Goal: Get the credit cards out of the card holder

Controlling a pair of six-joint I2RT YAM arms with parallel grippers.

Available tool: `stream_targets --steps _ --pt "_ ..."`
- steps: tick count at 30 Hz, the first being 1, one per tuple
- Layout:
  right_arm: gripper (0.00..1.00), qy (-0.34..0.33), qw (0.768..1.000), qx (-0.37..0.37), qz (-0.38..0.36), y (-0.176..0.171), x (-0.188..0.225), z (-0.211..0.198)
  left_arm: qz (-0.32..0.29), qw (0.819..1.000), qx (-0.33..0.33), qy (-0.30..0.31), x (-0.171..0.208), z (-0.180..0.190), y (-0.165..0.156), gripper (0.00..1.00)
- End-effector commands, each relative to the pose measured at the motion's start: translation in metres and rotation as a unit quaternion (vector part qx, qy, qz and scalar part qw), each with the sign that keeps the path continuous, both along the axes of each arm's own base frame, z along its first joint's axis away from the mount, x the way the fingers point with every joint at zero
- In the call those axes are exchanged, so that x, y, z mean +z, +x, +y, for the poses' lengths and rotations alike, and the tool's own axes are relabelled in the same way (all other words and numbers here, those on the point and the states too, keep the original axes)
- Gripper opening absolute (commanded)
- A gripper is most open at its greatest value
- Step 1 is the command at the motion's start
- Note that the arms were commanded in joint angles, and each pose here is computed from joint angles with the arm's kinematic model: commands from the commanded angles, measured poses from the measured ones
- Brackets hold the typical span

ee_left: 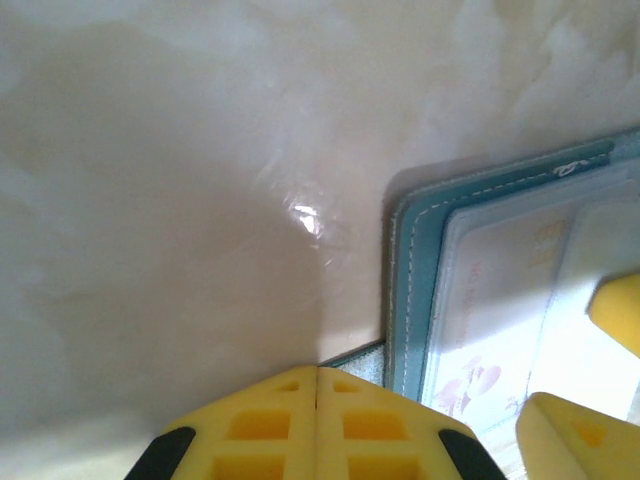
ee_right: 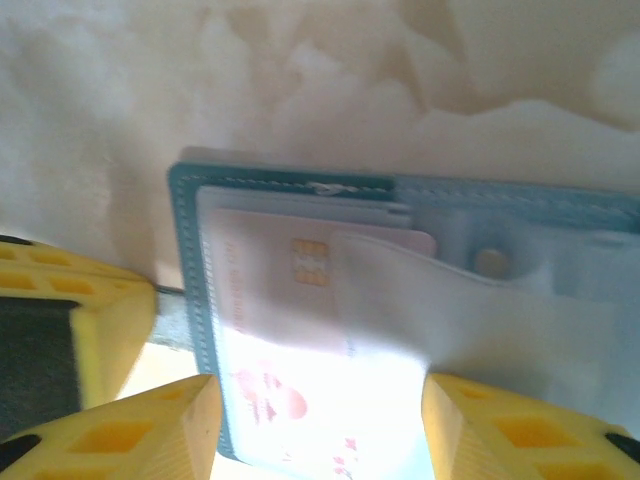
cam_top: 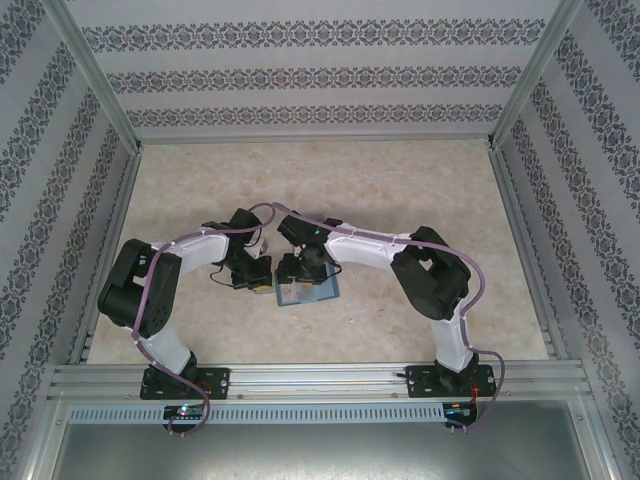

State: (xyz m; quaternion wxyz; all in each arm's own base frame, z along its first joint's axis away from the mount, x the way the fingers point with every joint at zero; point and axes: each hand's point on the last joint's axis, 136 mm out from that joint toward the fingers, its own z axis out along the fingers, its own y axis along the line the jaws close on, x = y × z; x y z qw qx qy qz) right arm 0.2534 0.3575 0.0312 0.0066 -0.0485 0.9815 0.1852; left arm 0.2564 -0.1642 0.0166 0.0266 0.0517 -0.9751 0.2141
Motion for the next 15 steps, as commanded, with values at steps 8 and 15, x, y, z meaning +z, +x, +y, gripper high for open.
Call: stream_targets --steps 8,15 --pt "0.64 -0.13 0.991 0.02 -0.025 -0.002 -0.003 -0.04 0.012 1.0 -0.007 0.017 -0.015 0.008 -0.007 0.02" --pt "0.64 -0.146 0.989 0.019 -0.032 -0.002 0.002 -0.048 0.012 1.0 -0.007 0.016 -0.015 0.008 -0.007 0.02"
